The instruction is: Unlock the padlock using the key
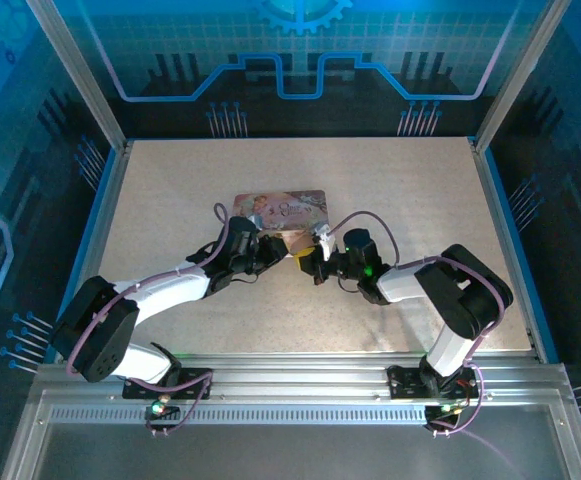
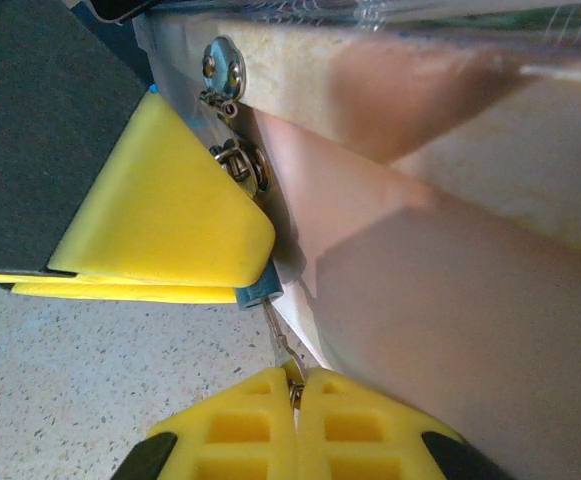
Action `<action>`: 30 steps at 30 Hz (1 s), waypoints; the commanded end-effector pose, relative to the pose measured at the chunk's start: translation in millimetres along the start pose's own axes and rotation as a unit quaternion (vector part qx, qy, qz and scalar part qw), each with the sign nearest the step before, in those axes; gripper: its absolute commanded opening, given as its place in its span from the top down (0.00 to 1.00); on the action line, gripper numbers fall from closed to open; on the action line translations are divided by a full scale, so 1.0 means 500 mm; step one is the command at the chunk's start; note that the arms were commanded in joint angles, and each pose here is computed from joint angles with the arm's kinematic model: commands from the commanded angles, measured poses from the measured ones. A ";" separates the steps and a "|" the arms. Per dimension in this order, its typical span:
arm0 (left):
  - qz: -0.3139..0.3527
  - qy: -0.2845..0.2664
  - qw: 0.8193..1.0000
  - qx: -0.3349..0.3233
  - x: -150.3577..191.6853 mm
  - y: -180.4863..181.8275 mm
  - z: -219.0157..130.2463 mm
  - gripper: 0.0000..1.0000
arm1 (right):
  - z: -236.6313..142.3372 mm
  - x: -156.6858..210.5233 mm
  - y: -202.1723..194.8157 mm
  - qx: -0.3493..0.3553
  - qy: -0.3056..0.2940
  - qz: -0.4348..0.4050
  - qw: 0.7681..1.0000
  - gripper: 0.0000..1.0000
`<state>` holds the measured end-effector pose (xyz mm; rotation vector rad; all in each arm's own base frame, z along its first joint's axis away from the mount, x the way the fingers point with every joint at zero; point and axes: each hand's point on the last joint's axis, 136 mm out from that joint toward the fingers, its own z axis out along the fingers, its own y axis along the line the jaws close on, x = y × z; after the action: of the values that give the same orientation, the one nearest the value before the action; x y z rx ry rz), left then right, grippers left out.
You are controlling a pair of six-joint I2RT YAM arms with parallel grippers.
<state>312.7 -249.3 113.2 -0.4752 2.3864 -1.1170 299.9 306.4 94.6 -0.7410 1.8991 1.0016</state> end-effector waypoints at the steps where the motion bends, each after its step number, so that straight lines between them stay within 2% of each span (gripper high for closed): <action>1: 0.018 0.123 0.988 0.092 0.107 -0.086 -0.006 0.90 | -0.006 -0.163 0.073 -0.066 -0.109 -0.079 0.989 0.97; 9: 0.019 0.127 0.987 0.094 0.108 -0.090 -0.005 0.90 | -0.011 -0.165 0.040 -0.059 -0.100 -0.079 0.990 0.97; 20: 0.017 0.122 0.989 0.087 0.106 -0.080 0.003 0.90 | 0.002 -0.159 0.102 -0.117 -0.090 -0.070 0.987 0.98; 30: 0.015 0.129 0.987 0.090 0.111 -0.078 0.007 0.90 | -0.007 -0.165 0.124 -0.151 -0.089 -0.056 0.983 0.98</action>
<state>316.6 -252.2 114.9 -0.4886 2.3669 -1.1410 301.9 303.7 99.6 -0.7452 1.9182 1.0817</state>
